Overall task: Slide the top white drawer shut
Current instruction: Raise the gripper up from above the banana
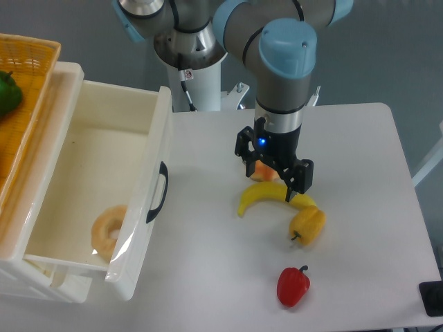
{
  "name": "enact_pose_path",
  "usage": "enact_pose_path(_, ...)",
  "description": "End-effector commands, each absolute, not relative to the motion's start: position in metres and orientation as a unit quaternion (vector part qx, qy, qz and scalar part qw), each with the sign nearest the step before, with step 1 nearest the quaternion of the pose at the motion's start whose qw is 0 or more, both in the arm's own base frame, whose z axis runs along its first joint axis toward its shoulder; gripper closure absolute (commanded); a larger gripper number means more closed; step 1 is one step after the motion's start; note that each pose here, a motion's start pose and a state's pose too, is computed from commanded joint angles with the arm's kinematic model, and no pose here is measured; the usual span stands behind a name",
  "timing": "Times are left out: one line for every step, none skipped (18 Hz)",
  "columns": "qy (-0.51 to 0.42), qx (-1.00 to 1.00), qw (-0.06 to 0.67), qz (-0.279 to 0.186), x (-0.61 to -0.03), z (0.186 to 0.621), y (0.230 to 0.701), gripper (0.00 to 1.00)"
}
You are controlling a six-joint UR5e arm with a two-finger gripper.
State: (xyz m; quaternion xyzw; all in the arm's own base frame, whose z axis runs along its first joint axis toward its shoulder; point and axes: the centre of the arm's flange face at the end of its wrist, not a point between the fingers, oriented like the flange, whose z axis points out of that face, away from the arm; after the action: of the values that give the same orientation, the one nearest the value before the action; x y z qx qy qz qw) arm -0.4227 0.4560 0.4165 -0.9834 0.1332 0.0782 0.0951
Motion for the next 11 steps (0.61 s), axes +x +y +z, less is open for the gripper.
enact_pose_path(0.134,-0.984,0.094,0.077,-0.423,0.415,0.456,0.00)
enact_pose_path(0.133,-0.984,0.093,0.076,-0.422,0.413,0.457,0.00)
enact_pose_path(0.130,-0.984,0.094,0.075,-0.423,0.413,0.458,0.00)
enact_pose_path(0.130,-0.984,0.094,0.075,-0.424,0.411,0.459,0.00)
enact_pose_path(0.129,-0.985,0.093,0.073,-0.425,0.407,0.459,0.00)
enact_pose_path(0.129,-0.985,0.092,0.071,-0.424,0.404,0.459,0.00)
enact_pose_path(0.129,-0.985,0.091,0.070,-0.424,0.403,0.459,0.00)
enact_pose_path(0.128,-0.985,0.091,0.069,-0.424,0.402,0.459,0.00)
enact_pose_path(0.127,-0.986,0.089,0.066,-0.425,0.398,0.460,0.00)
enact_pose_path(0.124,-0.986,0.090,0.066,-0.425,0.397,0.461,0.00)
enact_pose_path(0.116,-0.987,0.089,0.063,-0.426,0.394,0.461,0.00)
